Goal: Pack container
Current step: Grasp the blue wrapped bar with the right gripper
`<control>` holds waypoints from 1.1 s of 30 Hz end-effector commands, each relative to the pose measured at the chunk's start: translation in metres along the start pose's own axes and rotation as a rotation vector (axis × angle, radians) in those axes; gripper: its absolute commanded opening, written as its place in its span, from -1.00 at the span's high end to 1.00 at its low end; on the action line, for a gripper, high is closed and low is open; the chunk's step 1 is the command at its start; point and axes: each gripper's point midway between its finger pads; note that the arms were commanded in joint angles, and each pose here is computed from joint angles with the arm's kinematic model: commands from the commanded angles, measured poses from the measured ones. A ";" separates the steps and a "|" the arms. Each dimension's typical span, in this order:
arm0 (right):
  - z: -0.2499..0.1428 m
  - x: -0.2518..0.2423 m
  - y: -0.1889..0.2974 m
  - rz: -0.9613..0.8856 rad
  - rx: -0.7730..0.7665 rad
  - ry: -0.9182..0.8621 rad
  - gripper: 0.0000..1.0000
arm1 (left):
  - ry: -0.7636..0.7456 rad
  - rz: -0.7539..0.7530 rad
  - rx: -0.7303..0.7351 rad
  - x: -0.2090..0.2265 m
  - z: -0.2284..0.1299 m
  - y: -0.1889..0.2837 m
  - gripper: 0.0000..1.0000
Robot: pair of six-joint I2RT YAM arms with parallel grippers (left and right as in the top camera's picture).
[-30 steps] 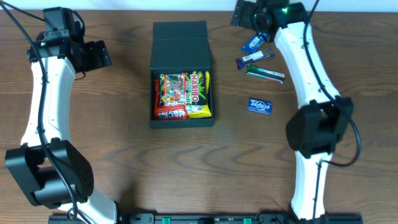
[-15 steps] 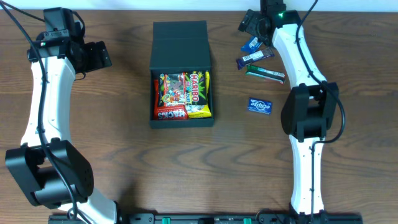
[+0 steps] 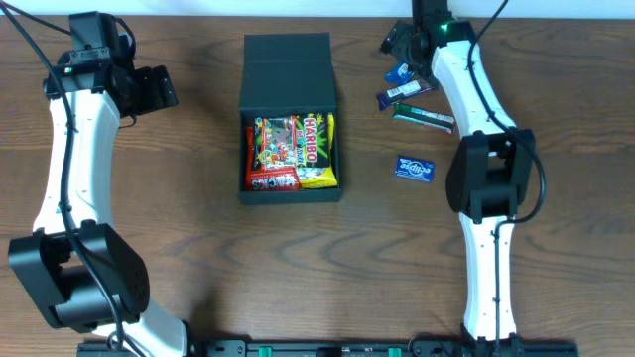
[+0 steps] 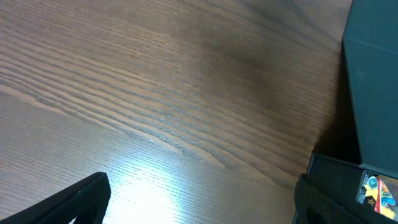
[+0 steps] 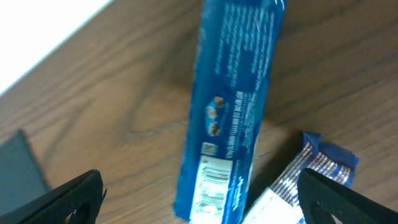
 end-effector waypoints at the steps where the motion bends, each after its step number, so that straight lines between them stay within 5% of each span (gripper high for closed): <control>1: 0.004 -0.003 -0.006 -0.001 -0.001 -0.030 -0.98 | -0.009 0.005 0.004 0.002 0.001 -0.002 -0.91; 33: -0.002 -0.001 -0.040 0.104 0.094 -0.004 -0.97 | -0.009 0.005 0.007 0.002 0.000 -0.002 -0.91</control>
Point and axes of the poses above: each gripper's point midway between its finger pads, its own y axis back along the fingers, its own x axis along the line the jaws close on, z = x × y, and after that the axes turned 12 degrees about -y, right-handed
